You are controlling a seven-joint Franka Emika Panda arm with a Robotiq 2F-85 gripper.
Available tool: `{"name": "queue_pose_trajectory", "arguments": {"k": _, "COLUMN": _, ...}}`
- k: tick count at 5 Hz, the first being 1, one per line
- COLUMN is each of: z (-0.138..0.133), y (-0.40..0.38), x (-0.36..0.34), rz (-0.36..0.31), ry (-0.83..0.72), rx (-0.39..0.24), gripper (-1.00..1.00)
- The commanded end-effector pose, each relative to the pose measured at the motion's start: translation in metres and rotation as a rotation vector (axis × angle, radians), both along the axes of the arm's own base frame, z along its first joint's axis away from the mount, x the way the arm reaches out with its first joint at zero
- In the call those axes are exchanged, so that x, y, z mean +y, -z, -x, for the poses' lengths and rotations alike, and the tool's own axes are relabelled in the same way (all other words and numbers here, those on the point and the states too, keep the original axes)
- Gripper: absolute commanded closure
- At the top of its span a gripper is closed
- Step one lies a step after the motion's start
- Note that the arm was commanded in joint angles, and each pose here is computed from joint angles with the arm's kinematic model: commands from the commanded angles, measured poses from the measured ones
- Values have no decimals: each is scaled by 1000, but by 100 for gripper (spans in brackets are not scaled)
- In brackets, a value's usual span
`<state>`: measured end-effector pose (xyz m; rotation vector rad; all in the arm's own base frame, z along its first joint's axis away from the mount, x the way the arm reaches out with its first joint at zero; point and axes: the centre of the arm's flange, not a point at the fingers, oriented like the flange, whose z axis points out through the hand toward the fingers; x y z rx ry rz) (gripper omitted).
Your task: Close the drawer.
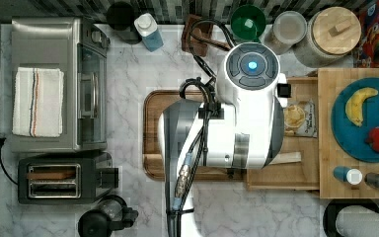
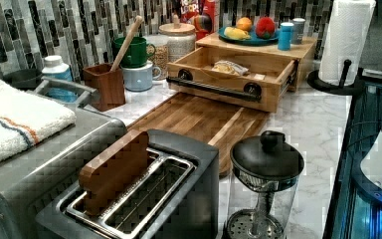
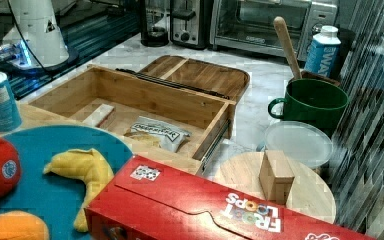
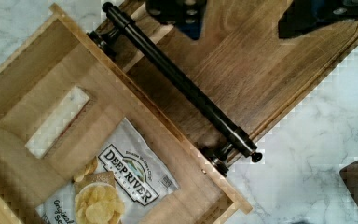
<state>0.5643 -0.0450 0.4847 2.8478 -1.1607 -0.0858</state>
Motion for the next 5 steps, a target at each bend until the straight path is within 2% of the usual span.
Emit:
{"name": "queue_pose_trajectory", "arguments": {"k": 1, "z": 0, "y": 1, "x": -2, "rz": -1, "ry": -11, "rx": 1, "gripper": 100}}
{"name": "queue_pose_trajectory", "arguments": {"k": 2, "z": 2, "y": 2, "x": -6, "rz": -39, "ry": -18, "rx": -1, "gripper": -100}}
{"name": "queue_pose_trajectory", "arguments": {"k": 3, "z": 6, "y": 11, "x": 3, "rz": -74, "ry": -126, "rx": 20, "gripper": -100}}
{"name": "queue_pose_trajectory", "arguments": {"k": 4, "z": 15, "y": 22, "x": 20, "rz": -105, "ry": -276, "rx": 3, "gripper": -100}}
{"name": "queue_pose_trajectory", "arguments": {"k": 5, "z": 21, "y": 32, "x": 46, "rz": -105, "ry": -401, "rx": 0, "gripper": -100}}
